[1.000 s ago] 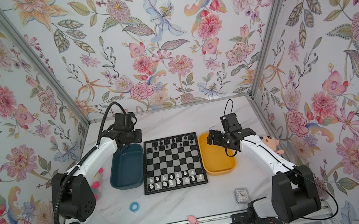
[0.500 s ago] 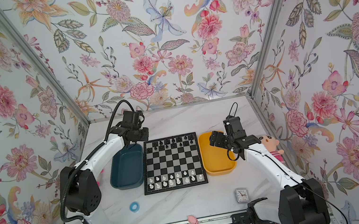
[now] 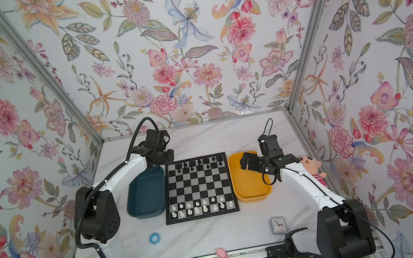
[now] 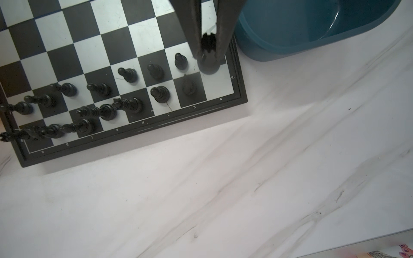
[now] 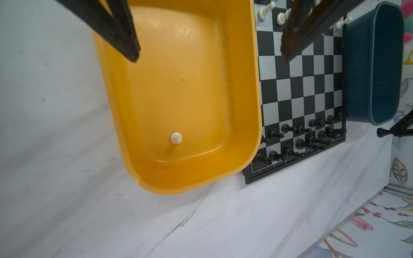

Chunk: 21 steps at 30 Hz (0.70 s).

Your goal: Set up the chess pieces on the board

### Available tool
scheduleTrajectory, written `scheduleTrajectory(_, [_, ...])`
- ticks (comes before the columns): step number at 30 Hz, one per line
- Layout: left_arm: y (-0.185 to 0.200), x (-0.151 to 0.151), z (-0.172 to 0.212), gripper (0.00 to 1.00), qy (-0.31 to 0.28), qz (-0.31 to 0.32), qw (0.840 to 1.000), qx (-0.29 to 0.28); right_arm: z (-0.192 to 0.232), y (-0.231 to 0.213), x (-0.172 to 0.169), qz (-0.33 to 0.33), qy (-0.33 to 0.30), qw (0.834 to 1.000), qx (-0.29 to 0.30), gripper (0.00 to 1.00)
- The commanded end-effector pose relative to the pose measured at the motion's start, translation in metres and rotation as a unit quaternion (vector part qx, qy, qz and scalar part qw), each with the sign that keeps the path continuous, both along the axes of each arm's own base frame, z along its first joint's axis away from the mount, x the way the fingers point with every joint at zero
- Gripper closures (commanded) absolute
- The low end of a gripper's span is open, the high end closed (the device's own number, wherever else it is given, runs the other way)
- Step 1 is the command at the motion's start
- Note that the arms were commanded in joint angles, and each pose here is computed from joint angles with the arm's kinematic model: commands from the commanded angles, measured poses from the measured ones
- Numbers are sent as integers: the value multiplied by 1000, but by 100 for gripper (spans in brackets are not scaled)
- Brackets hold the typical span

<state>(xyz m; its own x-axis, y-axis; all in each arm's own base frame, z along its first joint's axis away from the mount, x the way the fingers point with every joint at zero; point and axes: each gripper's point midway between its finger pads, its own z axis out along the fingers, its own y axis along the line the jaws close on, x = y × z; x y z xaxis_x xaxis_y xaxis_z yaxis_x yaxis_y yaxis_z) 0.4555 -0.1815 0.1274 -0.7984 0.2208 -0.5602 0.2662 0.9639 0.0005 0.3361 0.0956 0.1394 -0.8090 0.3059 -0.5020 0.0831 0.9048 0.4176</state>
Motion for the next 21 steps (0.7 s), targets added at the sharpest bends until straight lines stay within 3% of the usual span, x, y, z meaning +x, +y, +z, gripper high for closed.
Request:
scheduleTrajectory(1, [-7, -4, -7, 96, 15, -13, 1000, 0, 8, 6, 1, 20, -10, 1000, 9, 0])
scheduleTrajectory(21, [-5, -7, -52, 96, 56, -7, 998, 18, 13, 7, 0, 29, -24, 999, 15, 2])
